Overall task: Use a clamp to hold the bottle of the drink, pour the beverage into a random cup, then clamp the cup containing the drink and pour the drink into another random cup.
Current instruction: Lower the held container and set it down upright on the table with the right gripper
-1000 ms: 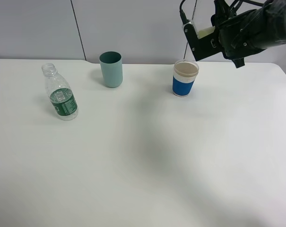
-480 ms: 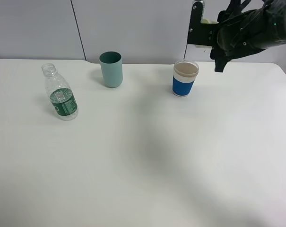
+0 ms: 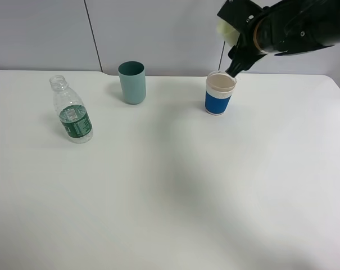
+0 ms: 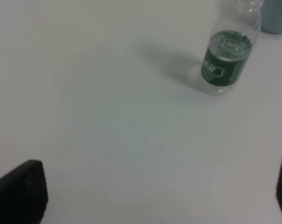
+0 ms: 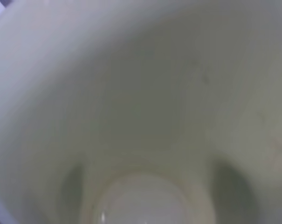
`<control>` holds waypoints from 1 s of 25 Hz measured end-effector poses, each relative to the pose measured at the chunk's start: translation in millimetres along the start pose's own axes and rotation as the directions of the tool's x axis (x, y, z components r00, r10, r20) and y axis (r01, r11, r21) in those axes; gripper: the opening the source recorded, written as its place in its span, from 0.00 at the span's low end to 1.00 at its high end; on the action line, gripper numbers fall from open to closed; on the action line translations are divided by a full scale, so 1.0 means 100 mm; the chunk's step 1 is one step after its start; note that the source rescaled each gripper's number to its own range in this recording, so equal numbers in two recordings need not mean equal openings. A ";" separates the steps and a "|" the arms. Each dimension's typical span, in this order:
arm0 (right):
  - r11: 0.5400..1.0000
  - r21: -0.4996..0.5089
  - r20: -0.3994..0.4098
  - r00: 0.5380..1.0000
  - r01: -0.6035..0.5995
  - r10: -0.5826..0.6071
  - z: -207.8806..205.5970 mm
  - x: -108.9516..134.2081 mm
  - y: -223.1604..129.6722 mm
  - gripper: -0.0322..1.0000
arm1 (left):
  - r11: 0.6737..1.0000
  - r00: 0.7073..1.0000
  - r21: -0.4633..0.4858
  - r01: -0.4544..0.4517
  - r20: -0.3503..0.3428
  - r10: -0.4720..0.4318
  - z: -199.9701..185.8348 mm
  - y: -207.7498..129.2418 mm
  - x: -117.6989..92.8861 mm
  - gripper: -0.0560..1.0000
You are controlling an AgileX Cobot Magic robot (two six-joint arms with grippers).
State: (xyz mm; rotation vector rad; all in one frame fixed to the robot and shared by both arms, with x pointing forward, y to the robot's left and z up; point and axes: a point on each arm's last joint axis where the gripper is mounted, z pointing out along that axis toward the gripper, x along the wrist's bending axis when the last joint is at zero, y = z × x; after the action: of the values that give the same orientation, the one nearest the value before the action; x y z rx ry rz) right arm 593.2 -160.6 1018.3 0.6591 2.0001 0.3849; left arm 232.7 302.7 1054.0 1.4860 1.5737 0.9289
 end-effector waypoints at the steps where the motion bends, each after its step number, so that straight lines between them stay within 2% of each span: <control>1: 0.999 -0.032 -0.032 0.999 -0.039 0.038 -0.05 0.01 0.05 0.06 | 1.000 1.000 0.000 0.000 0.000 0.000 0.00 0.00 0.00 1.00; 4: 0.979 -0.120 -0.143 0.979 -0.166 0.148 -0.20 0.06 0.20 0.06 | 1.000 1.000 0.000 0.000 0.000 0.000 0.00 0.00 0.00 1.00; 8: 0.917 -0.215 -0.312 0.914 -0.335 0.261 -0.36 0.16 0.40 0.06 | 1.000 1.000 0.000 0.000 0.000 0.000 0.00 0.00 0.00 1.00; 14: 0.809 -0.330 -0.521 0.809 -0.487 0.274 -0.53 0.35 0.66 0.06 | 1.000 1.000 0.000 0.000 0.000 0.000 0.00 0.00 0.00 1.00; 16: 0.778 -0.361 -0.565 0.784 -0.514 0.256 -0.56 0.40 0.73 0.06 | 1.000 1.000 0.000 0.000 0.000 0.000 0.00 0.00 0.00 1.00; 20: 0.746 -0.376 -0.611 0.752 -0.549 0.246 -0.55 0.54 0.80 0.06 | 1.000 1.000 0.000 0.000 0.000 0.000 0.00 0.00 0.00 1.00; 22: 0.745 -0.362 -0.618 0.743 -0.560 0.258 -0.49 0.63 0.81 0.06 | 1.000 1.000 0.000 0.000 0.000 0.000 0.00 0.00 0.00 1.00; 25: 0.767 -0.373 -0.604 0.764 -0.522 0.227 -0.41 0.80 0.81 0.06 | 1.000 1.000 0.000 0.000 0.000 0.000 0.00 0.00 0.00 1.00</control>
State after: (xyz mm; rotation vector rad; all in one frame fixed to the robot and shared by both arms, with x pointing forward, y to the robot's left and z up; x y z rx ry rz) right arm 549.4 -47.5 1024.4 0.6559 2.0965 1.4647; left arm 232.7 302.7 1054.0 1.4862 1.5736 0.9291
